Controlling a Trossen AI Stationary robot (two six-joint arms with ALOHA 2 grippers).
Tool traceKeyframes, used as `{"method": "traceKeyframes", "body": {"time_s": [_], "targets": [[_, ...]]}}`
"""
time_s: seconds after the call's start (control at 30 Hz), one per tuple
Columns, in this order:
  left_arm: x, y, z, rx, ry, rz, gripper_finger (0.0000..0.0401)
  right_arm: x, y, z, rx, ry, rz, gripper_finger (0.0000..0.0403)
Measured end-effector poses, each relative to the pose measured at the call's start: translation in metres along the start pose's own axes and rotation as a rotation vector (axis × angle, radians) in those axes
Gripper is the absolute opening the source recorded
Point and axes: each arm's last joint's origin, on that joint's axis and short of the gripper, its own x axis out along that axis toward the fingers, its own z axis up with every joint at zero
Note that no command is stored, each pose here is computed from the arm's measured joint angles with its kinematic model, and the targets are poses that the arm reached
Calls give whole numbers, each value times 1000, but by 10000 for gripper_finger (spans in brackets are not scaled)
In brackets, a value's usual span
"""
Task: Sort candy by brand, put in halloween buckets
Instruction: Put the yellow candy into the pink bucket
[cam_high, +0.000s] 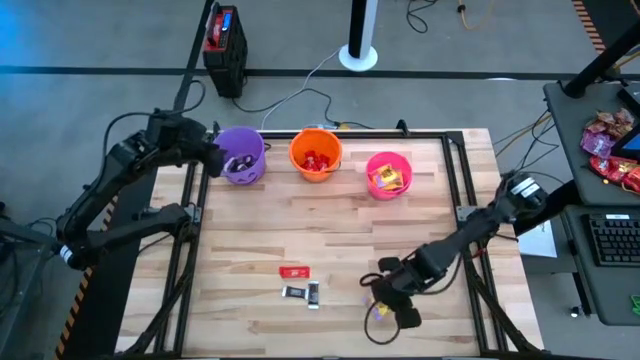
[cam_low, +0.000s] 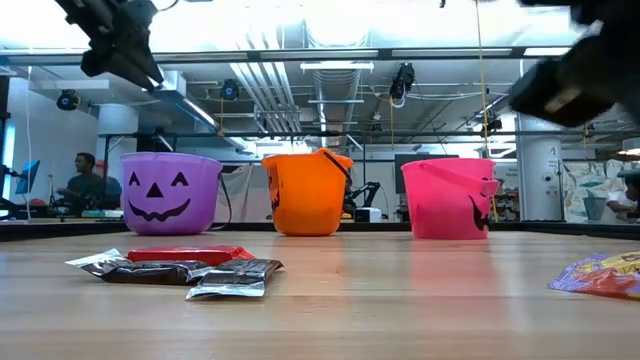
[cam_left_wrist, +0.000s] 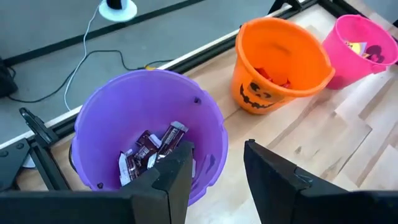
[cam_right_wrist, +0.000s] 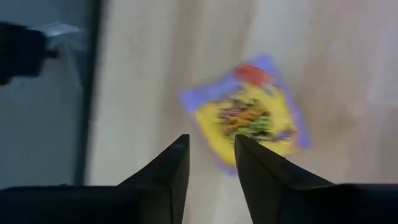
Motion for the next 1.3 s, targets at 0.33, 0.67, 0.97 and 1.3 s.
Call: {"method": "traceKeyframes", "body": {"time_s": [0.33,0.67,0.97,1.3], "targets": [[3,0,1,-5,7,3,129,51,-15,-2,-45,107,-166,186],[3,0,1,-16,7,3,129,74,-22,-7,27,178,-186,91],[4,0,3,-14,-6,1,129,57,-28,0,70,132,-173,14],[8,1,0,-15,7,3,129,-63,-70,39,304,-199,-440,12]]}}
